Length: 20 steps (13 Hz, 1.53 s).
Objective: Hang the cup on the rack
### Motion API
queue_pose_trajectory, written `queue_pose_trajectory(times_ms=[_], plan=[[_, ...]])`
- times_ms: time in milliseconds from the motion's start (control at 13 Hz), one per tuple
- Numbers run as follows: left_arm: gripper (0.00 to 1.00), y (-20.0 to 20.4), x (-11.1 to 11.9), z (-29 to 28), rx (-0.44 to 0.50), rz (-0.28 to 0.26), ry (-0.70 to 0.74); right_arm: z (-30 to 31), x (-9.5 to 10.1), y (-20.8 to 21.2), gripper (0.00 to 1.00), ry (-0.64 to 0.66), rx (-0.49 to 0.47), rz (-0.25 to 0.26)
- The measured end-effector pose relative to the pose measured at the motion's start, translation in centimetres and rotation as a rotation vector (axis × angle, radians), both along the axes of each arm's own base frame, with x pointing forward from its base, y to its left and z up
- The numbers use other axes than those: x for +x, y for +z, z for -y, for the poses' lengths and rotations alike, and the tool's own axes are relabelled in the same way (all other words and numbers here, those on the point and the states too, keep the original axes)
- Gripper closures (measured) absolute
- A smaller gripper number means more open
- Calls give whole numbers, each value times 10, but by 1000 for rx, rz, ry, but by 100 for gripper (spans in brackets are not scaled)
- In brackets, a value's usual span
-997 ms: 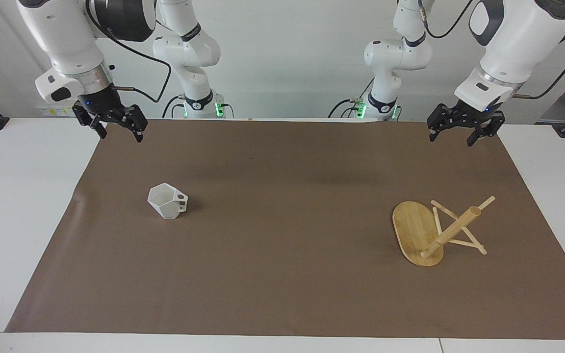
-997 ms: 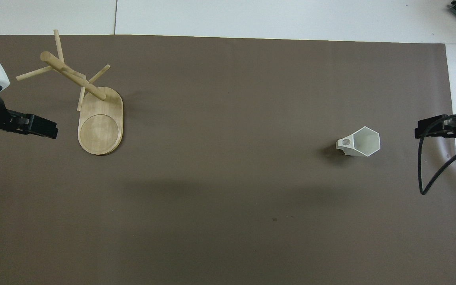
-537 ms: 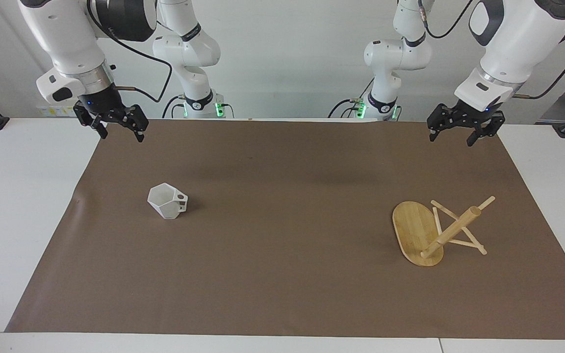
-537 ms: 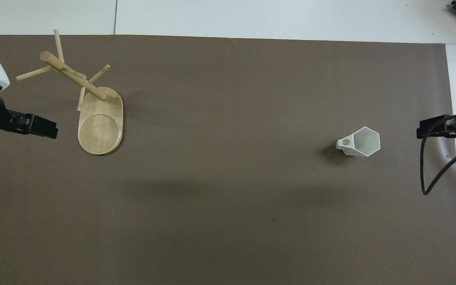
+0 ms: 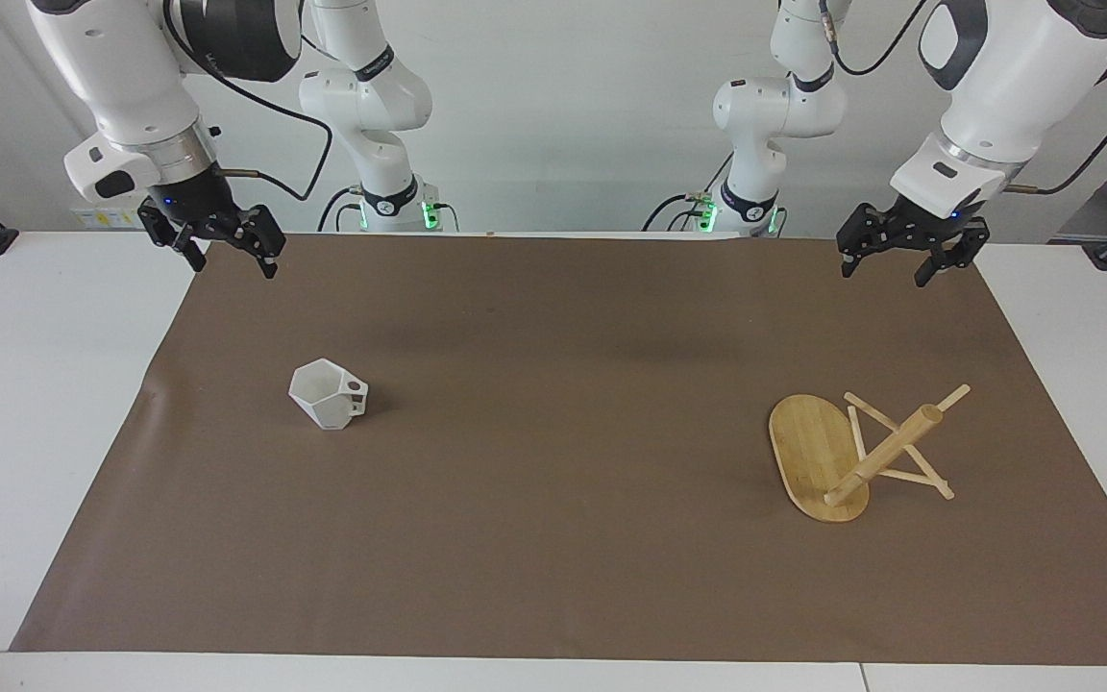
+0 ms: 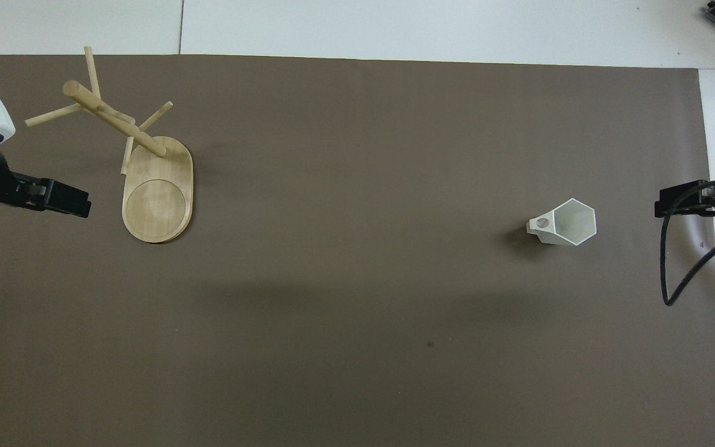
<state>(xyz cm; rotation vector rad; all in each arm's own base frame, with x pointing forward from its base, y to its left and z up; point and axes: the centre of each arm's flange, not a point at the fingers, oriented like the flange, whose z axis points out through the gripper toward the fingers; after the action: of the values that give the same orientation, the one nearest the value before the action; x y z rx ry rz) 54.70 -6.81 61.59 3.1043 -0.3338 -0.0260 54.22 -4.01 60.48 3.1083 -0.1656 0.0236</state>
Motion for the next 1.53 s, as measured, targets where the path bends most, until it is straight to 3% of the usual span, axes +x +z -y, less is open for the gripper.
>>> queue_pose_trajectory(times_ms=[460, 1534], plan=[[0, 0, 0, 0, 0, 0, 0, 0, 3, 3, 0, 2, -2, 32], [0, 0, 0, 0, 0, 0, 0, 0, 4, 3, 0, 3, -2, 35]])
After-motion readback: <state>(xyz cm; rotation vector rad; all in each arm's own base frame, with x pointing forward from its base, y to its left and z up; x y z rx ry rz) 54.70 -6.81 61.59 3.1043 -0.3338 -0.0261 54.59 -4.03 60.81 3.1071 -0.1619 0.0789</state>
